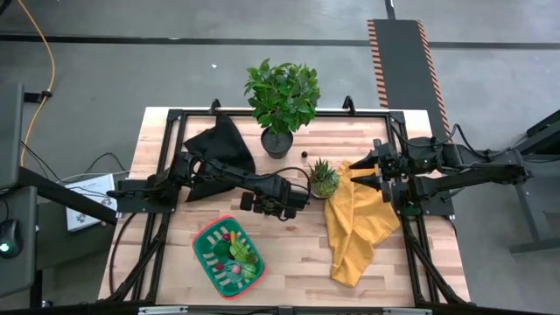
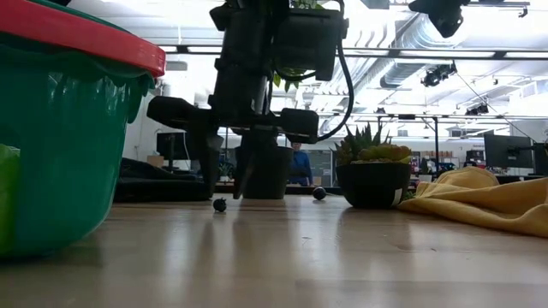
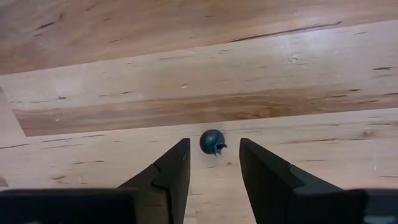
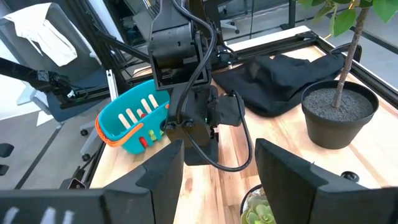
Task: Pick and placing Produce into tupperware
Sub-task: Put the blueberry into the blue basket
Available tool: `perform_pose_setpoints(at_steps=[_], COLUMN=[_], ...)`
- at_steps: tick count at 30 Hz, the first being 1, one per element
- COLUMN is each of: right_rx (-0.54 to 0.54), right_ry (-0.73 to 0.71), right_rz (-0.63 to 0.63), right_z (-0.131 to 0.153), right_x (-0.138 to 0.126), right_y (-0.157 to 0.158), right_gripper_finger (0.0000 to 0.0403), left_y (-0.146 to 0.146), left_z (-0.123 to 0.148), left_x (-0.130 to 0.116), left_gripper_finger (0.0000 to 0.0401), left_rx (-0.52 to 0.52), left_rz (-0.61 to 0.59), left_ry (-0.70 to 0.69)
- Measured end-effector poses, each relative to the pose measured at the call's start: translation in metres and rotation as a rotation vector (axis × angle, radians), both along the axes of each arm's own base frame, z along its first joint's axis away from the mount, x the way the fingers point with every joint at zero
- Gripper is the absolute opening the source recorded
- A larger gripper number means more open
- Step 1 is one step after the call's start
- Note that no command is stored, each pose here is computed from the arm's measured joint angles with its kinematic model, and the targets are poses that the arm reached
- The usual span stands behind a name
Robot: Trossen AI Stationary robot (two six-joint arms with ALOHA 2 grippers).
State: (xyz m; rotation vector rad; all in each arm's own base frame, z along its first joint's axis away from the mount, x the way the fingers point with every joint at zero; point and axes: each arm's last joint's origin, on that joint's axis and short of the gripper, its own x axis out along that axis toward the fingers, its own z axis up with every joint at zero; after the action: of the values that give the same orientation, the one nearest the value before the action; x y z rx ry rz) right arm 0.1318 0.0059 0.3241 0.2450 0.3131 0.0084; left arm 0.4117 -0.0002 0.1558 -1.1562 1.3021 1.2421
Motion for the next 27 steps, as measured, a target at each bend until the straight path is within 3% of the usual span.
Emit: perform_pose_setpoints(at_steps=[27], right_rx=[0.0], right_ry=[0.001], right_rz=[0.0], right_z=[-0.0001], right_x=[-0.0001], right_y=[0.0], right_gripper_finger=[0.0191], left_y=[0.0], left_z=[0.0], left_x=[0.0005], left_gripper_finger=[0.0127], left_rx=[0.008], left_rz=[-0.01], left_ry=[-0.006])
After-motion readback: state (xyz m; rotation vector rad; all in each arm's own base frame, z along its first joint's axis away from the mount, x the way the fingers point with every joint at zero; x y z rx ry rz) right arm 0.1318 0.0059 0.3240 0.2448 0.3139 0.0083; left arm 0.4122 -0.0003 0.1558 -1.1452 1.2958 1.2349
